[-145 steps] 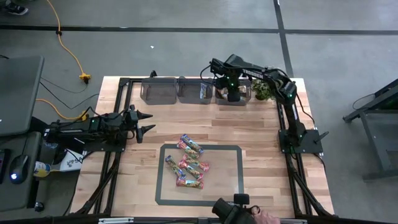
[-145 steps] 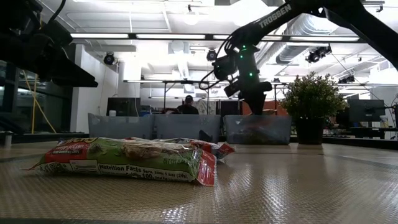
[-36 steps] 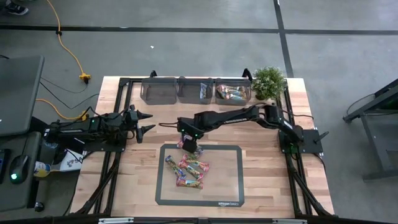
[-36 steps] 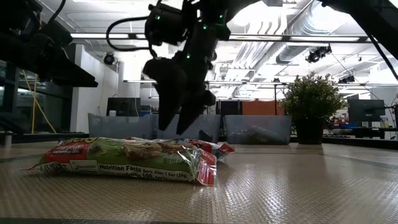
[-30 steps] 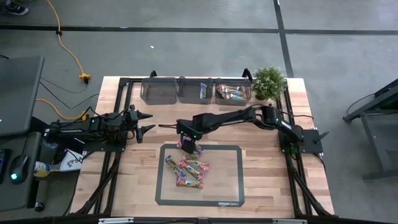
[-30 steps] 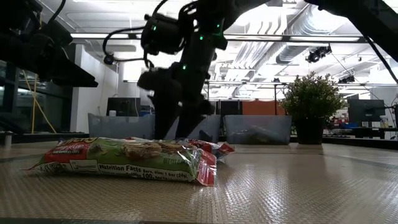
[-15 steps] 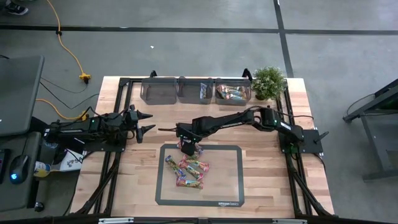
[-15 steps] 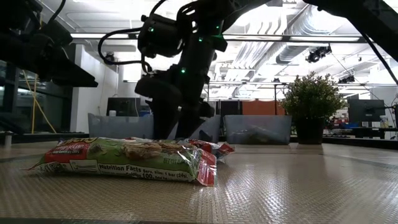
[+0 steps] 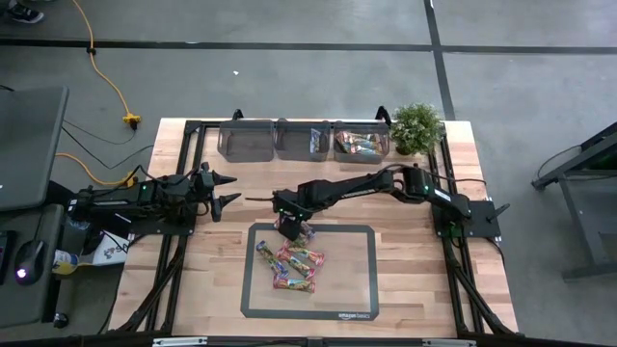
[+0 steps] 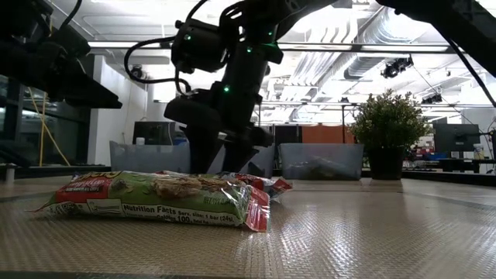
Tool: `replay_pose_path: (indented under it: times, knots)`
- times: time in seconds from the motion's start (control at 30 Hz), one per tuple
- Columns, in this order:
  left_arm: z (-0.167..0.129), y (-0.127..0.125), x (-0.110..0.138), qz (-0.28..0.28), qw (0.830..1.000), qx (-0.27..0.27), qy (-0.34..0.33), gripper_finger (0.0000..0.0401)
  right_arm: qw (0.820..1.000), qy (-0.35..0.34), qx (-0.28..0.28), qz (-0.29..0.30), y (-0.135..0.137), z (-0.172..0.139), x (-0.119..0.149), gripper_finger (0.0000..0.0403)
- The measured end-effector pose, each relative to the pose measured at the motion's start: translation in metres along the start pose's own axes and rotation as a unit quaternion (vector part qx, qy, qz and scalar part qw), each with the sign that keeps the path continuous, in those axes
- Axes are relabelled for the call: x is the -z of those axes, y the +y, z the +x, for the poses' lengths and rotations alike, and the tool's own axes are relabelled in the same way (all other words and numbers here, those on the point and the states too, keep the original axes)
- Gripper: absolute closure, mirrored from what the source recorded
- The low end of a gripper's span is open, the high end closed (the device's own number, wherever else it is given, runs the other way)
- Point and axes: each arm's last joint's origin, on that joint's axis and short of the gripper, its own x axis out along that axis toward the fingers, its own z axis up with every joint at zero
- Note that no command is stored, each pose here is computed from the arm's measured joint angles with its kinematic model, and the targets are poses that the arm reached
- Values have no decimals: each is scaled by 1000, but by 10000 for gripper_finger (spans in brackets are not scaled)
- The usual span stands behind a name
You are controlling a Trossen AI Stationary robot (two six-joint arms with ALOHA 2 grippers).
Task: Pick and place Granola Bars by type
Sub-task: Put the blue granola bar into the middle black bin
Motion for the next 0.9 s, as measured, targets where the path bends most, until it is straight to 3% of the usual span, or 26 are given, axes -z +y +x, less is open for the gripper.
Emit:
replay_pose_path:
  times: [0.5,0.9]
  knots:
    - [0,0,0,0,1000,0,0,158,999,20,22,30,-7,0,2,117]
    - [0,0,0,0,1000,0,0,158,999,16,-7,45,-4,1,0,117]
